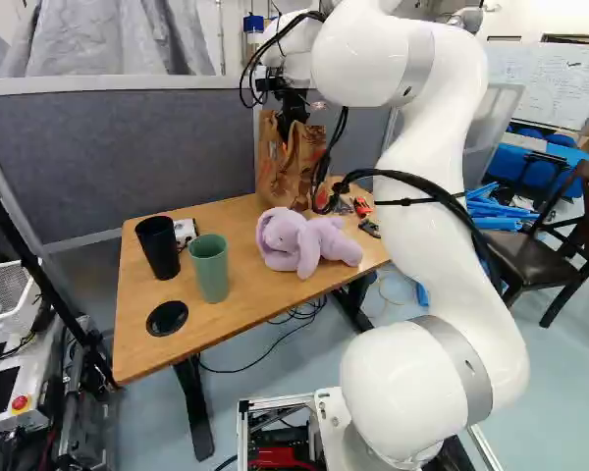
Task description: Pick up the bag on the ground and place it on the table
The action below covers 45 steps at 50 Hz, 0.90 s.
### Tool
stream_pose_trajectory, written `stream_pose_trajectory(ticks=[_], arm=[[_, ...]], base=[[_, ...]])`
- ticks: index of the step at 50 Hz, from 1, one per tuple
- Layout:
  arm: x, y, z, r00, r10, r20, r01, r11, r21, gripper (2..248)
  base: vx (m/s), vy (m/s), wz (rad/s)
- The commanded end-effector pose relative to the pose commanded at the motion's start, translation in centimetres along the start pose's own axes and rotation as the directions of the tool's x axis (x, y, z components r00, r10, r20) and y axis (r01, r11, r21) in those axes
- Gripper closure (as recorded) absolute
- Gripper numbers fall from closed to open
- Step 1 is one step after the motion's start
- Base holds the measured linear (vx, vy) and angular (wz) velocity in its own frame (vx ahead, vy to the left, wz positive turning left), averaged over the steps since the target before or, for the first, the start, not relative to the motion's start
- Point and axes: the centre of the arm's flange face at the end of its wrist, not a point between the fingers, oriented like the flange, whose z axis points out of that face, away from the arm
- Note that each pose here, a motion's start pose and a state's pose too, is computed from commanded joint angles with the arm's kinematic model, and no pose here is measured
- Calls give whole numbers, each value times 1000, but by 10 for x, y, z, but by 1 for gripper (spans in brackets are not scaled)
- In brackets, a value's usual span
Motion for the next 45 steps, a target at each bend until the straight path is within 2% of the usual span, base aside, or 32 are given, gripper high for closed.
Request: stream_pose_trajectory(ticks=[18, 31, 32, 37, 38, 42, 43, 45], arm=[[3, 1, 28, 1000, 0, 30, 0, 1000, 8, 229], [4, 1, 32, 999, 0, 36, 0, 1000, 9, 229], [4, 1, 32, 999, 0, 36, 0, 1000, 9, 214], [4, 1, 32, 999, 0, 36, 0, 1000, 9, 214], [4, 1, 32, 999, 0, 36, 0, 1000, 9, 181], [4, 1, 32, 999, 0, 36, 0, 1000, 9, 181], [4, 1, 32, 999, 0, 36, 0, 1000, 9, 146], [4, 1, 32, 999, 0, 36, 0, 1000, 9, 146]], base=[[0, 0, 0], [0, 0, 0], [0, 0, 0], [0, 0, 0], [0, 0, 0], [0, 0, 0], [0, 0, 0], [0, 0, 0]])
